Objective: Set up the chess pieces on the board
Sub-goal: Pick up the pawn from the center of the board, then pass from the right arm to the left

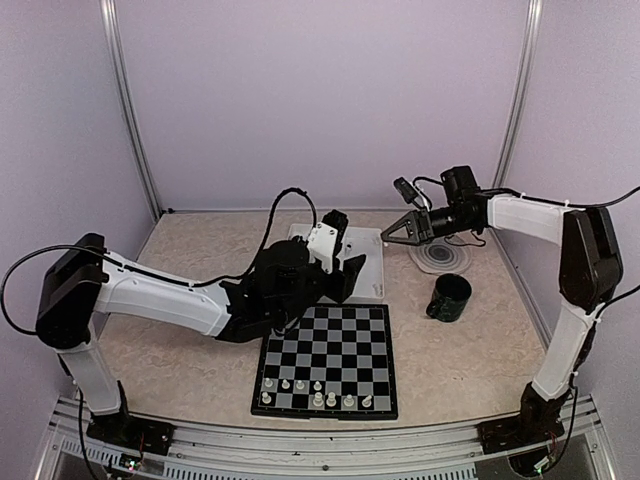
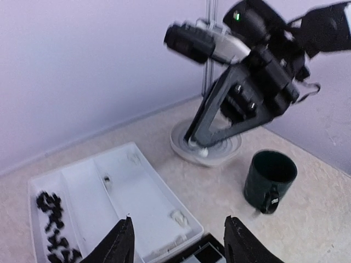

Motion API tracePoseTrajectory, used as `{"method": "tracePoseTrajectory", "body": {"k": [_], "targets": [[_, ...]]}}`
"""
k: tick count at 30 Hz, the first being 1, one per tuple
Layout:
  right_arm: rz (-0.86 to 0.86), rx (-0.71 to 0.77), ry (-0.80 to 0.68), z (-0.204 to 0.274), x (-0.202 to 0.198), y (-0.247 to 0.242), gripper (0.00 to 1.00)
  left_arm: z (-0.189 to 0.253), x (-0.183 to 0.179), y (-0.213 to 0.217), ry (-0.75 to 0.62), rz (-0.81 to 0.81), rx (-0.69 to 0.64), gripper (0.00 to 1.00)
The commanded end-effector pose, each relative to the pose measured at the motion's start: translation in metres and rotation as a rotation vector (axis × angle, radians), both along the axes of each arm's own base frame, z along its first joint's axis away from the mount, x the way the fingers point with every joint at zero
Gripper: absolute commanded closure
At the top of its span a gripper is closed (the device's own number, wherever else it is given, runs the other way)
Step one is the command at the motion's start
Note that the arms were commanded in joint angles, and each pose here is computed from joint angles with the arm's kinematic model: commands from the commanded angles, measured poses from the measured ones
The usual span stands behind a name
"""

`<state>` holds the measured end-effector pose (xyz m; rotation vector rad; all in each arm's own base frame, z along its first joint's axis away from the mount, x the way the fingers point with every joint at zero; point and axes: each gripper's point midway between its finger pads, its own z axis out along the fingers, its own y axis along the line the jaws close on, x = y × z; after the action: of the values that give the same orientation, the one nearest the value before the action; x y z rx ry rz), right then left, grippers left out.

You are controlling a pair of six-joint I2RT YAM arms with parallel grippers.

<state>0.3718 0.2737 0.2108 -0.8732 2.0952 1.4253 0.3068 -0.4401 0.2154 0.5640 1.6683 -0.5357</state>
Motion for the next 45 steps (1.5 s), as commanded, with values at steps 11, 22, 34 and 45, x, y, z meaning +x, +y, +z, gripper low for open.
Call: {"method": "tracePoseTrajectory", "body": {"k": [11, 22, 34, 45], "targets": [[0.089, 0.375, 0.312, 0.055, -0.031, 0.013, 0.96, 0.037, 0.018, -0.032, -0.388, 0.246, 0.124, 0.48], [0.076, 0.39, 0.302, 0.061, -0.032, 0.014, 0.95, 0.033, 0.016, -0.049, -0.415, 0.198, 0.097, 0.49], [0.095, 0.396, 0.282, 0.068, -0.037, 0.019, 0.93, 0.031, 0.026, -0.066, -0.4, 0.199, 0.07, 0.57], [0.101, 0.394, 0.29, 0.067, -0.04, 0.021, 0.92, 0.029, 0.039, -0.066, -0.36, 0.211, 0.061, 0.74]]}}
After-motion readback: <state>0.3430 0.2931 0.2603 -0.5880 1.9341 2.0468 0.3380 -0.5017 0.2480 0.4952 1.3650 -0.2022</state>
